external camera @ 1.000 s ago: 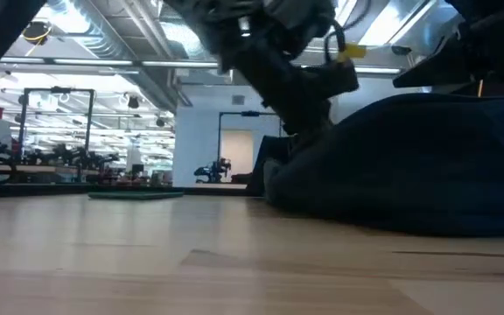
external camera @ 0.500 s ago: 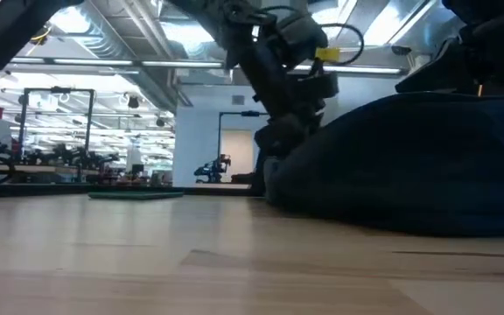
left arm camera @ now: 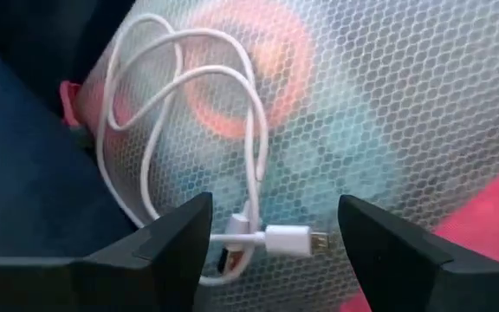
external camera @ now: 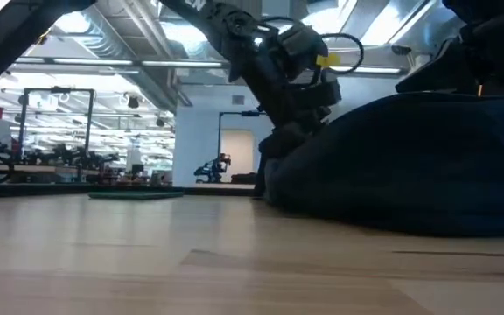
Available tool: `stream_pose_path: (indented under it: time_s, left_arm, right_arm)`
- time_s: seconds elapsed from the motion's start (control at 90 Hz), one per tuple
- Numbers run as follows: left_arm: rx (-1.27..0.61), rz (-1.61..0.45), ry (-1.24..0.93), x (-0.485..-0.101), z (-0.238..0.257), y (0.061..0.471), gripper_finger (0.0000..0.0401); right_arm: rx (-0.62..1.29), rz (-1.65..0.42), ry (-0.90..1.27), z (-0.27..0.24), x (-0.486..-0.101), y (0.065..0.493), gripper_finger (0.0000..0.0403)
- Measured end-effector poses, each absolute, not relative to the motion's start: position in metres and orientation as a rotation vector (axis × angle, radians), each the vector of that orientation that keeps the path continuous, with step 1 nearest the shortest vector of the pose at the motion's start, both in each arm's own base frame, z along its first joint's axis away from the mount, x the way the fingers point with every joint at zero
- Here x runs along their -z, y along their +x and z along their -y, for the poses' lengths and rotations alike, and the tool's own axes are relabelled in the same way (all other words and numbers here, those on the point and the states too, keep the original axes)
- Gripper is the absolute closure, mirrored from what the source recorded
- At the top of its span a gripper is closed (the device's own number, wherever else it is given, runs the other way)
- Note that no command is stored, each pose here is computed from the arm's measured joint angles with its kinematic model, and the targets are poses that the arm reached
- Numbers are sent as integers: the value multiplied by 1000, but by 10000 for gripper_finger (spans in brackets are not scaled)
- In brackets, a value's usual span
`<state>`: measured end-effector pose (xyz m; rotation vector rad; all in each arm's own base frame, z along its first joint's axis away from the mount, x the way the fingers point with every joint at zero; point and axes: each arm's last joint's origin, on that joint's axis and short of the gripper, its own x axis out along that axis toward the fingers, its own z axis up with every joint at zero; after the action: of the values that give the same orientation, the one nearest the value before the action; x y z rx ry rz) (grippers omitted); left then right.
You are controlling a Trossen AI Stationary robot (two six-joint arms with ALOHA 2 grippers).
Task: Unpack backpack
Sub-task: Remove the white charger cable from the blue backpack
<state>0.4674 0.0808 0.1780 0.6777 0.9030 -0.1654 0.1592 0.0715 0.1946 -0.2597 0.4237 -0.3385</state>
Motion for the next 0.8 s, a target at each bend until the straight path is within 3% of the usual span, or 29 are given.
stream_pose_path:
  time_s: [0.289,0.578,0.8]
  left_arm:
    - [127,-930,617,-161,-96,469,176]
    - [117,-937,597,-164,-95,470,316]
    - [43,-987,656,-173,-79,473,391]
  right_arm:
    - [339,-424,-260,-71,-195,159,403]
    - [339,-430,-264,-71,-194,159,403]
    - [340,-435,-265,-71,-193,159,403]
